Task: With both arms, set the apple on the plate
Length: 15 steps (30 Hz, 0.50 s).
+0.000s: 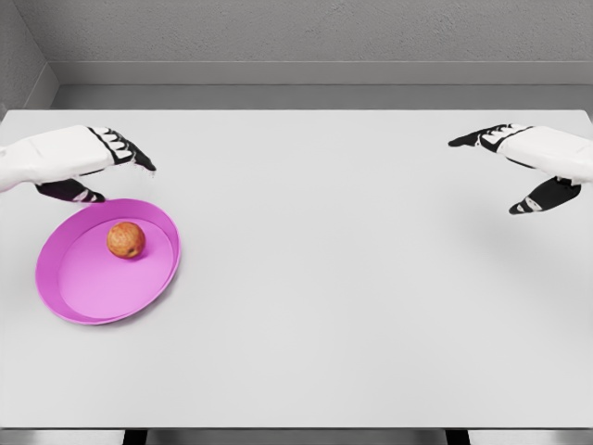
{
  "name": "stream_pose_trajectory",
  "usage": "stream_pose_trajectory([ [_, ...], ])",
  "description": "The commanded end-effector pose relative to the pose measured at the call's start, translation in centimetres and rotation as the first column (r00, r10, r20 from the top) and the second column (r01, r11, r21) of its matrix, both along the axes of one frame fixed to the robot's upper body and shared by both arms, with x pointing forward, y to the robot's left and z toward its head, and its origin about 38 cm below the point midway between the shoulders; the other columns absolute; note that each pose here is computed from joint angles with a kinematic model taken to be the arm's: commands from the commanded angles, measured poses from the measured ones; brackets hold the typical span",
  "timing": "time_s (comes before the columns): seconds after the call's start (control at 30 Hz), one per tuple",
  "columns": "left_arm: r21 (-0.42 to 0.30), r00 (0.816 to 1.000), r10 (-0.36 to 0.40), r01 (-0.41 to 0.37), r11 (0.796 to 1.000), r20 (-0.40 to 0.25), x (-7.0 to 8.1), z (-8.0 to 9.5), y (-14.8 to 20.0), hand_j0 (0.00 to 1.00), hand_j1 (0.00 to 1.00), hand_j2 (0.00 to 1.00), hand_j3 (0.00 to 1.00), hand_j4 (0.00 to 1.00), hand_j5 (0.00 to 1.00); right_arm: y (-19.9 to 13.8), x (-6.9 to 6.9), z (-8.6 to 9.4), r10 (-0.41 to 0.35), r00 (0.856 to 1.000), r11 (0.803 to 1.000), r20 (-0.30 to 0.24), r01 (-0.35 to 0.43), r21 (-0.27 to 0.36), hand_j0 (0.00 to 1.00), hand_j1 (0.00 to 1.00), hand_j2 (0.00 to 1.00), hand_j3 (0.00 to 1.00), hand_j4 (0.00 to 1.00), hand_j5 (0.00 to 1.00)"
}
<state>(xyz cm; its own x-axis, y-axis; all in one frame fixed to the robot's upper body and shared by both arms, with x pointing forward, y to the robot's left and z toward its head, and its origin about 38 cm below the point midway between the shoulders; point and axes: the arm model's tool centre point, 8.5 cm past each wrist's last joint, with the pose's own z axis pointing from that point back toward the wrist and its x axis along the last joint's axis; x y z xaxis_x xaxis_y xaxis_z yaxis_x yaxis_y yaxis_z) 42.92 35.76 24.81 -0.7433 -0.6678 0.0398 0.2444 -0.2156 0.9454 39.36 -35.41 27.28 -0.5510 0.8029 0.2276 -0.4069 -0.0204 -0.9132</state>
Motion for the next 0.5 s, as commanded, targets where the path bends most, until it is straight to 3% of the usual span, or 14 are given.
stream_pose_trajectory([
  [0.0,-0.047,1.0,0.014,-0.013,0.999,0.026,0.3,1.3,0.2,1.0,1.0,1.0,1.0,1.0,1.0,0.0,0.0,0.0,-0.001,1.0,1.0,-0.001,0.001,0.002,1.0,1.0,1.0,1.0,1.0,1.0],
  [0.47,-0.089,1.0,-0.009,0.01,0.996,0.018,0.5,0.4,-1.4,1.0,1.0,1.0,1.0,1.0,1.0,-0.1,-0.1,-0.2,-0.004,1.0,1.0,-0.006,0.004,0.001,1.0,1.0,1.0,1.0,1.0,1.0],
])
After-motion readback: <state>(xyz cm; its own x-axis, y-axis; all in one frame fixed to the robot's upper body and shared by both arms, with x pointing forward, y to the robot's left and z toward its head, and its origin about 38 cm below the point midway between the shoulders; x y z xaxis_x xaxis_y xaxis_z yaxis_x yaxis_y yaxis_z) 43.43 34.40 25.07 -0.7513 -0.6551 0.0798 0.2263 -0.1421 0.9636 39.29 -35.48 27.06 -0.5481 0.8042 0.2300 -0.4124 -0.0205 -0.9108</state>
